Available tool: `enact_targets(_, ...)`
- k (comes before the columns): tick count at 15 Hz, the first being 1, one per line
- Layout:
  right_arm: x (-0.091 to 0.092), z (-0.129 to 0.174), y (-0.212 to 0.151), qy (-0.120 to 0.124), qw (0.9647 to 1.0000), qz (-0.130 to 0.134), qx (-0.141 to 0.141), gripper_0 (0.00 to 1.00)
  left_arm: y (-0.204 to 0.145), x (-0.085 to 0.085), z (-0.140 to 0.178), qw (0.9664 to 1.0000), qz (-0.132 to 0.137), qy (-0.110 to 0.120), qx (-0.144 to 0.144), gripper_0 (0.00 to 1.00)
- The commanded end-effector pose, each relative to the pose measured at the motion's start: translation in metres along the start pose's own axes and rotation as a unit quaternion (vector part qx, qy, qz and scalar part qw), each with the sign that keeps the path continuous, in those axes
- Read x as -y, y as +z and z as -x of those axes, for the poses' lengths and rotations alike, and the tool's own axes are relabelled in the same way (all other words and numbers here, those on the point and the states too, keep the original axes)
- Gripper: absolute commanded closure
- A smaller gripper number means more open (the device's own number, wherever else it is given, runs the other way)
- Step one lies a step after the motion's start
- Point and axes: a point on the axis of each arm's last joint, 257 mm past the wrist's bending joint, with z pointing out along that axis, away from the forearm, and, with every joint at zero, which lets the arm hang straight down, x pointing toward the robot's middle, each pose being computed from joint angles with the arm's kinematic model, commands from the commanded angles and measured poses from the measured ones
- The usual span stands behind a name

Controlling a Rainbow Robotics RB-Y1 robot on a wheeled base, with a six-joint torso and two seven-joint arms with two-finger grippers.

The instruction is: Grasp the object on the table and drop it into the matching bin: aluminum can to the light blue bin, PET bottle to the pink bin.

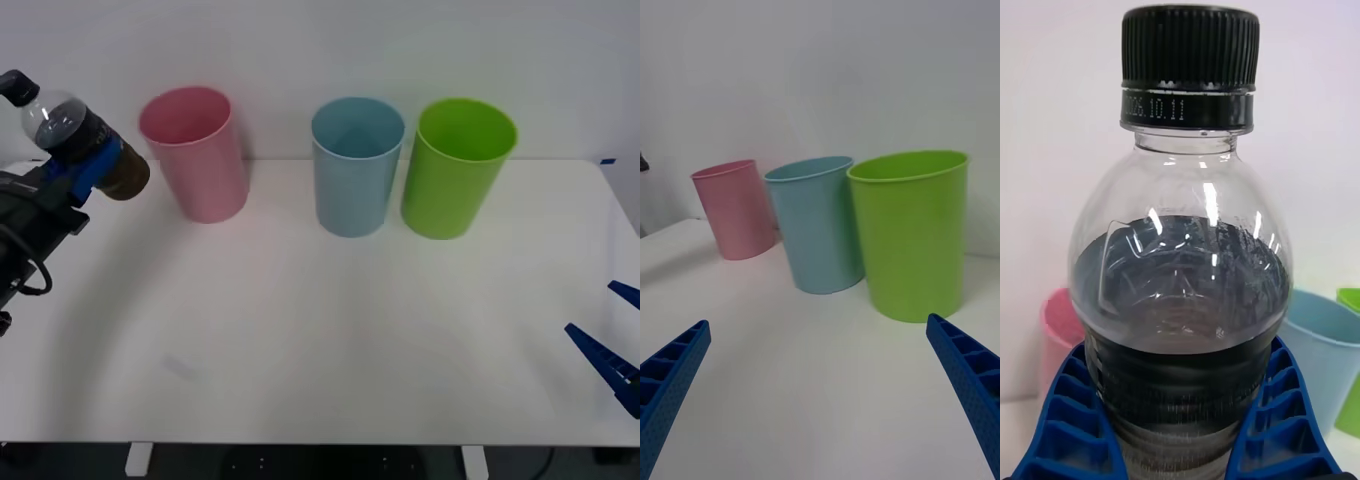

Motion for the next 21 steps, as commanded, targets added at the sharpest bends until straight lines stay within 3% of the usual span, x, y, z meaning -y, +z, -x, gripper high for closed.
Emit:
enact_targets(1,0.000,0.000,0.000,0.000,1.0000,0.000,0.000,0.00,0.030,-0.006,0.009,1.0000,-0.001,0.000,0.004,1.00)
enact_targets(11,0.000,0.000,0.000,0.000,1.0000,0.000,0.000,0.00,0.132,-0.034,0.001,0.9971,0.014,0.063,-0.040,1.00)
enact_targets(16,0.000,0.000,0.000,0.000,1.0000,0.000,0.000,0.00,0.176,-0.044,-0.017,0.9932,0.026,0.081,-0.080,1.00)
enact_targets(21,0.000,0.000,0.000,0.000,1.0000,0.000,0.000,0.00,0.196,-0.042,-0.023,0.9917,0.029,0.084,-0.093,0.99)
